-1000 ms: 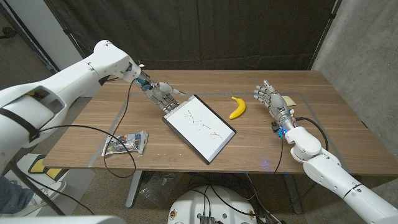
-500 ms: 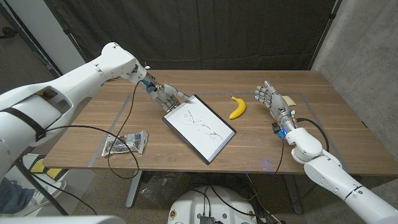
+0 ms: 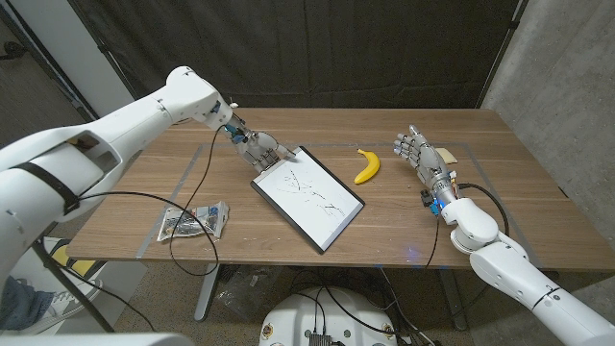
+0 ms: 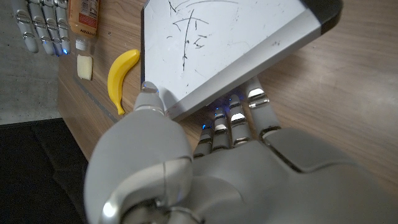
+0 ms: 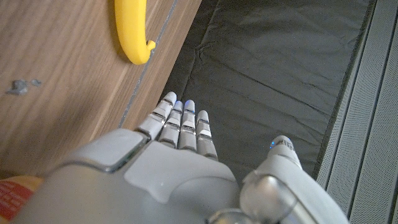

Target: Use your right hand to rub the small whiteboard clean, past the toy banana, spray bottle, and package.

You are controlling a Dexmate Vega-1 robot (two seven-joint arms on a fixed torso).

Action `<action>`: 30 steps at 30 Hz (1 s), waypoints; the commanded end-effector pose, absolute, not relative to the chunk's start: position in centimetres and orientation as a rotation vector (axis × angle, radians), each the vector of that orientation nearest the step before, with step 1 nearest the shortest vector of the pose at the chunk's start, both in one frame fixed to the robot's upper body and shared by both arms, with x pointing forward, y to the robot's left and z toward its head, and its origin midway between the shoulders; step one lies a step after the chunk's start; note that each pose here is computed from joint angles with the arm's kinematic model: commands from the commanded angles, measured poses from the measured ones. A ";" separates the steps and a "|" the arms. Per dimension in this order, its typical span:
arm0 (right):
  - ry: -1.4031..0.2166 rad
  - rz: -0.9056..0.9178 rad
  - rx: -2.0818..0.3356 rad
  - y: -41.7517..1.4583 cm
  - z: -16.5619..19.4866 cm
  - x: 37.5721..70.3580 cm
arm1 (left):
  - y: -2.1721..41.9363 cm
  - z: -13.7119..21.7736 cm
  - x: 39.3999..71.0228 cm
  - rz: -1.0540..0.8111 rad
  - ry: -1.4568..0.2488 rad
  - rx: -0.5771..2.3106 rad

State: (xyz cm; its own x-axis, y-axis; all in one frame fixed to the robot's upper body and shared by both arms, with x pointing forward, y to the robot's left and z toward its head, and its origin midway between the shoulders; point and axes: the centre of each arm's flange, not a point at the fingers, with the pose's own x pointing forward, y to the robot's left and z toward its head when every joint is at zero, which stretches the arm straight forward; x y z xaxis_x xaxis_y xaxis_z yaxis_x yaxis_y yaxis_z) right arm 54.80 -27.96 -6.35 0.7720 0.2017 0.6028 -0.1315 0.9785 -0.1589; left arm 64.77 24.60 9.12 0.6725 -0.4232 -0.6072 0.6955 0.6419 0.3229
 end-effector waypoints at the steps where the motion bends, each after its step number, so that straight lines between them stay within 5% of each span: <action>1: -0.673 0.178 -0.109 -28.1 -6.4 54.6 | 23.7 9.0 65.0 -0.689 0.523 0.613; 30: -0.683 0.178 -0.113 -28.3 -6.4 53.8 | 22.8 7.7 64.4 -0.646 0.486 0.564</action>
